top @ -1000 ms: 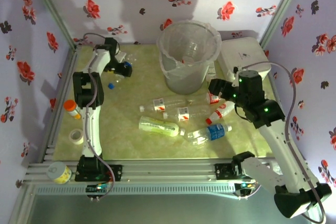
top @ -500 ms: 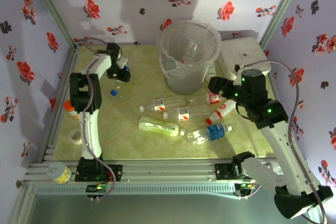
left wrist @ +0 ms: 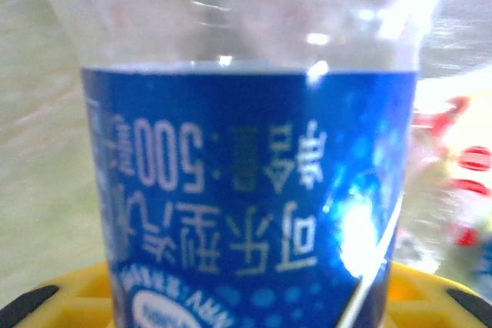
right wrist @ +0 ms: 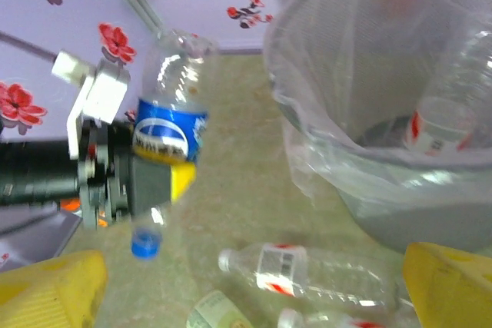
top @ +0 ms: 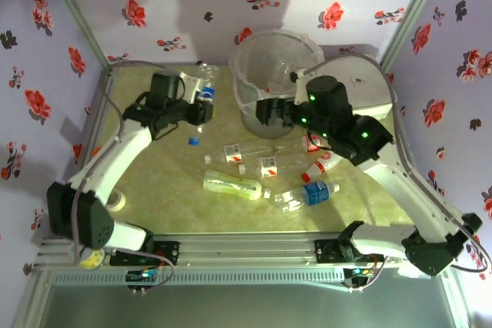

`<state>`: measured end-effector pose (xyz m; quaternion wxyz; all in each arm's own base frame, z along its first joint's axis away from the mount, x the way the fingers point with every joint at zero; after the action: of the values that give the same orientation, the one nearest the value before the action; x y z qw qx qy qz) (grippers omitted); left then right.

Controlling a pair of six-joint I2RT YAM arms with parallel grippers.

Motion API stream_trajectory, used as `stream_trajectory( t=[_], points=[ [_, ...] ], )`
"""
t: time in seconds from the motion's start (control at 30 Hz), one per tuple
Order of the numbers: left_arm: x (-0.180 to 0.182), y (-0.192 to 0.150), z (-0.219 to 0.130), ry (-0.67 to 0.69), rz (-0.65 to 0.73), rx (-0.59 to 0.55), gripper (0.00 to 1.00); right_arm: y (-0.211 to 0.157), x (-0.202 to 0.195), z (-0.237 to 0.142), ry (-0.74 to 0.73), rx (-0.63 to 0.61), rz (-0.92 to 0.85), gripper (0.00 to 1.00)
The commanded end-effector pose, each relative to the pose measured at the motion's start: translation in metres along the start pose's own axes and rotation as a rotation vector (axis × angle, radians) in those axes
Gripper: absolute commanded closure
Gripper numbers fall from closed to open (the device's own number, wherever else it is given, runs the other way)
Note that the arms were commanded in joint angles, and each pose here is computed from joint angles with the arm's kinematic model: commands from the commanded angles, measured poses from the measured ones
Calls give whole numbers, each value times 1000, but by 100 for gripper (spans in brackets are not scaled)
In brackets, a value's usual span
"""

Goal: Put the plastic bottles in the bin

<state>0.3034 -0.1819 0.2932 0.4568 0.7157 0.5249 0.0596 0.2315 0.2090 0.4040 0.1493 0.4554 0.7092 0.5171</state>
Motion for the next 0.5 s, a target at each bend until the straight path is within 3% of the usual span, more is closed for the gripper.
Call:
stream_trajectory(
  t=[0.0, 0.17, 0.37, 0.47],
  points=[
    [-27, -3, -2, -123, -70, -98, 87, 26, 13, 7, 49, -108, -9, 1],
    [-64, -16, -6, -266, -62, -131, 96, 31, 13, 29, 47, -98, -3, 8],
    [-93, -20, -3, -434, -21, -58, 95, 37, 7, 46, 179, -73, 61, 34],
    [-101, -18, -5, -489, -21, -57, 94, 39, -5, 39, 166, -87, 77, 29]
  ],
)
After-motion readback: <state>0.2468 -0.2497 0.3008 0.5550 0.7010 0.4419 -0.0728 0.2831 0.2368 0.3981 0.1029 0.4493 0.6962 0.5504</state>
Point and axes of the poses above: each hand's point on the last joint's axis, 136 mm out from that joint toward the fingers, its own z axis out along the fingers, its own x axis along the line the jaws close on, y = z × x, the point moved 7 cm from there along -z, back along the fingers, and after that the axes turned 9 degrees about -z, right-handed, at the moved point
